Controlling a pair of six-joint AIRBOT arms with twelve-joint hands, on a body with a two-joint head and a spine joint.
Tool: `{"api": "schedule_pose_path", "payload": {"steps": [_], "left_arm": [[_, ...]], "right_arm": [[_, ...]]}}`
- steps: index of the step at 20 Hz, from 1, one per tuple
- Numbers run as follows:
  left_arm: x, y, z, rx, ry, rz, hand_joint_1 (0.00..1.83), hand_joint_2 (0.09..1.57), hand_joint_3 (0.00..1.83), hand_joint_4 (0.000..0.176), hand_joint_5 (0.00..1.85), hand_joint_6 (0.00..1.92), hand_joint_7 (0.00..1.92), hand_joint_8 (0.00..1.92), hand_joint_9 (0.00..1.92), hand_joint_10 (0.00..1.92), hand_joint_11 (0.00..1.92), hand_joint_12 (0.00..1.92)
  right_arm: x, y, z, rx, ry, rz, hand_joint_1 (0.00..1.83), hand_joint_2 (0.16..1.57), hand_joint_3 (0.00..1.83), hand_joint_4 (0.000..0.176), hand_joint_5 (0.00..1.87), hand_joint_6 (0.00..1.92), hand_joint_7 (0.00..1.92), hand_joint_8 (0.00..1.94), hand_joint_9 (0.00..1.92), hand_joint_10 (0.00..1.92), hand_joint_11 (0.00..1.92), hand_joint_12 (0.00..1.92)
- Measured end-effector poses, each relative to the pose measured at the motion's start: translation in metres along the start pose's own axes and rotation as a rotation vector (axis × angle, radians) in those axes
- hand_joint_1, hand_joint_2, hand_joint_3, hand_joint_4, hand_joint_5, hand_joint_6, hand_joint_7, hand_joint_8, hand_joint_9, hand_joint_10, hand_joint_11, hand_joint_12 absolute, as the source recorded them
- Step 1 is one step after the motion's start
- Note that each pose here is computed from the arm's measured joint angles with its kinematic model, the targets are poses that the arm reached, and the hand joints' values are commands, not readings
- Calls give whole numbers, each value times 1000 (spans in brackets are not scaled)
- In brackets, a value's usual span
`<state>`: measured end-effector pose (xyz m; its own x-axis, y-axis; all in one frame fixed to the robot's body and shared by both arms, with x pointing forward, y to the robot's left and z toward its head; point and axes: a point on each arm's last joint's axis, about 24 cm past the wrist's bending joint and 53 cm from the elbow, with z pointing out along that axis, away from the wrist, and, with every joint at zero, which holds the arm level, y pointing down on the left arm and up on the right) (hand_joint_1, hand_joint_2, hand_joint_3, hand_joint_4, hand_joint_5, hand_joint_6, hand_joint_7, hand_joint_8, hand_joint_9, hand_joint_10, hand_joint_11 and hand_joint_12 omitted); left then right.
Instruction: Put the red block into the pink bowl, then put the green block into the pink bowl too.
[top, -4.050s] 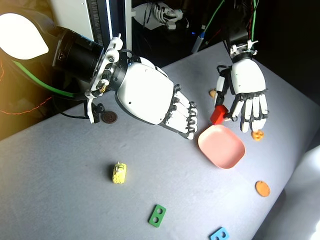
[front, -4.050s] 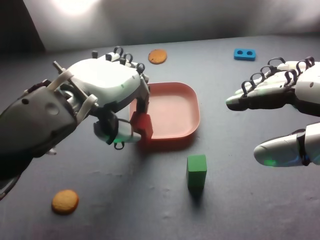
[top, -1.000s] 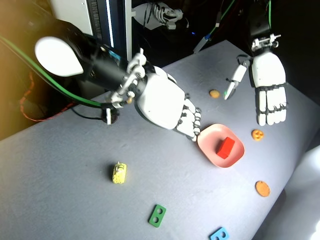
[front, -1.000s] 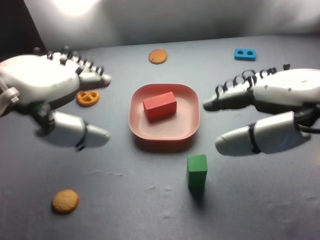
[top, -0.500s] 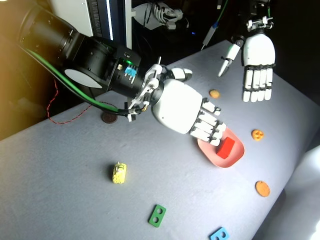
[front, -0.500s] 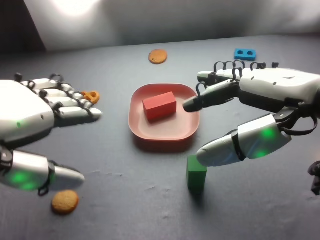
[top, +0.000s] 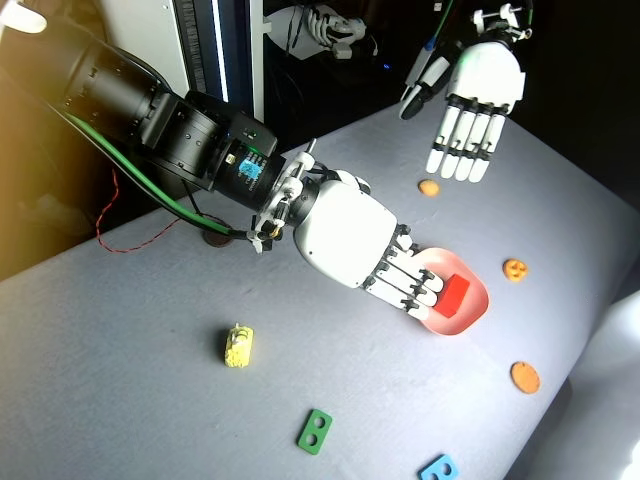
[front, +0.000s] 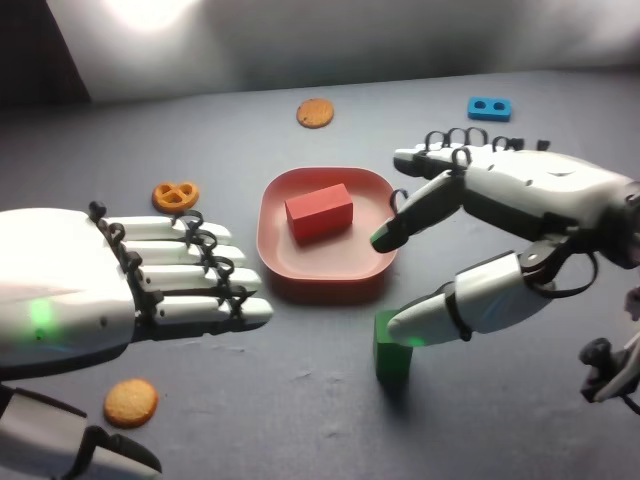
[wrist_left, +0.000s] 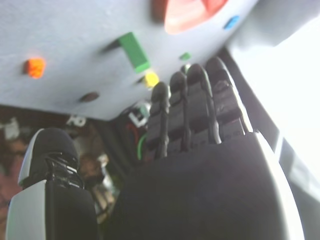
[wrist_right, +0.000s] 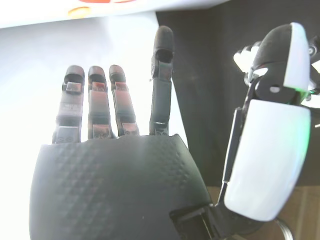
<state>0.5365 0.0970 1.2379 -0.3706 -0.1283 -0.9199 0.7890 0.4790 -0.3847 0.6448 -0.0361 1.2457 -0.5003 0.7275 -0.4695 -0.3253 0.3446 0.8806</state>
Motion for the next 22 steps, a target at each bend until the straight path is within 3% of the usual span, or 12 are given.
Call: {"api": "schedule_pose_path", "payload": {"steps": [2, 4, 5, 7, 8, 10, 11, 12, 13, 16, 19, 22], "left_arm": [[-4, -10, 0, 37, -19, 16, 254, 1108, 3, 0, 100, 0, 70, 1, 43, 0, 0, 97], [-5, -15, 0, 55, -26, 24, 263, 1092, 3, 0, 158, 3, 133, 3, 102, 4, 0, 265], [-5, -16, 0, 58, -27, 23, 251, 1097, 3, 0, 136, 2, 114, 2, 77, 3, 0, 213], [-7, -16, 1, 58, -34, 14, 249, 1116, 5, 0, 117, 3, 94, 5, 57, 4, 0, 138], [-7, -16, 1, 58, -35, 9, 221, 1130, 6, 0, 115, 1, 95, 4, 59, 3, 0, 120], [-5, -16, 1, 56, -25, -1, 209, 1132, 1, 0, 104, 1, 93, 1, 55, 2, 0, 107], [-3, -16, 1, 55, -19, -3, 270, 1093, 5, 0, 150, 5, 129, 3, 88, 4, 0, 216], [-2, -15, 1, 51, -12, -3, 251, 1100, 11, 0, 163, 7, 141, 5, 96, 4, 0, 233], [-1, -14, 1, 46, -10, -3, 239, 1101, 7, 0, 164, 4, 141, 3, 92, 1, 0, 209], [1, -15, 3, 42, -7, -11, 270, 1115, 1, 0, 203, 5, 203, 6, 160, 9, 0, 384], [2, -19, 3, 51, -6, -13, 268, 1110, 0, 0, 177, 1, 184, 0, 157, 5, 0, 406], [2, -20, 3, 55, -7, -15, 285, 1126, 1, 0, 160, 10, 173, 14, 134, 10, 0, 290]], "right_arm": [[4, 3, 2, -11, 0, -23, 866, 679, 0, 114, 857, 60, 83, 9, 0, 0, 0, 0], [8, 4, 4, -14, 2, -45, 895, 678, 0, 116, 931, 36, 124, 0, 0, 0, 0, 0], [9, 3, 4, -14, -1, -50, 915, 676, 0, 101, 919, 27, 141, 6, 0, 0, 0, 0], [12, 0, 9, -12, 1, -51, 925, 670, 0, 92, 942, 32, 150, 8, 0, 0, 0, 0], [13, -1, 10, -13, 0, -51, 895, 680, 0, 105, 926, 23, 151, 7, 0, 0, 0, 0], [12, -1, 13, -16, -6, -52, 875, 695, 4, 79, 926, 19, 158, 8, 0, 0, 0, 0], [12, -1, 14, -17, -7, -51, 904, 692, 2, 42, 954, 28, 163, 8, 0, 0, 0, 0], [13, -1, 16, -17, -7, -51, 866, 704, 7, 70, 947, 22, 151, 2, 0, 0, 0, 0], [14, -2, 16, -17, -8, -50, 838, 710, 9, 81, 943, 18, 150, 1, 0, 0, 0, 0], [18, -7, 19, -9, -2, -53, 874, 697, 1, 43, 988, 30, 183, 14, 0, 0, 0, 0], [24, -11, 18, -1, 9, -58, 871, 700, 3, 43, 1004, 35, 173, 8, 0, 0, 0, 0], [24, -14, 19, 4, 10, -66, 831, 715, 4, 65, 966, 1, 216, 0, 0, 0, 0, 0]]}}
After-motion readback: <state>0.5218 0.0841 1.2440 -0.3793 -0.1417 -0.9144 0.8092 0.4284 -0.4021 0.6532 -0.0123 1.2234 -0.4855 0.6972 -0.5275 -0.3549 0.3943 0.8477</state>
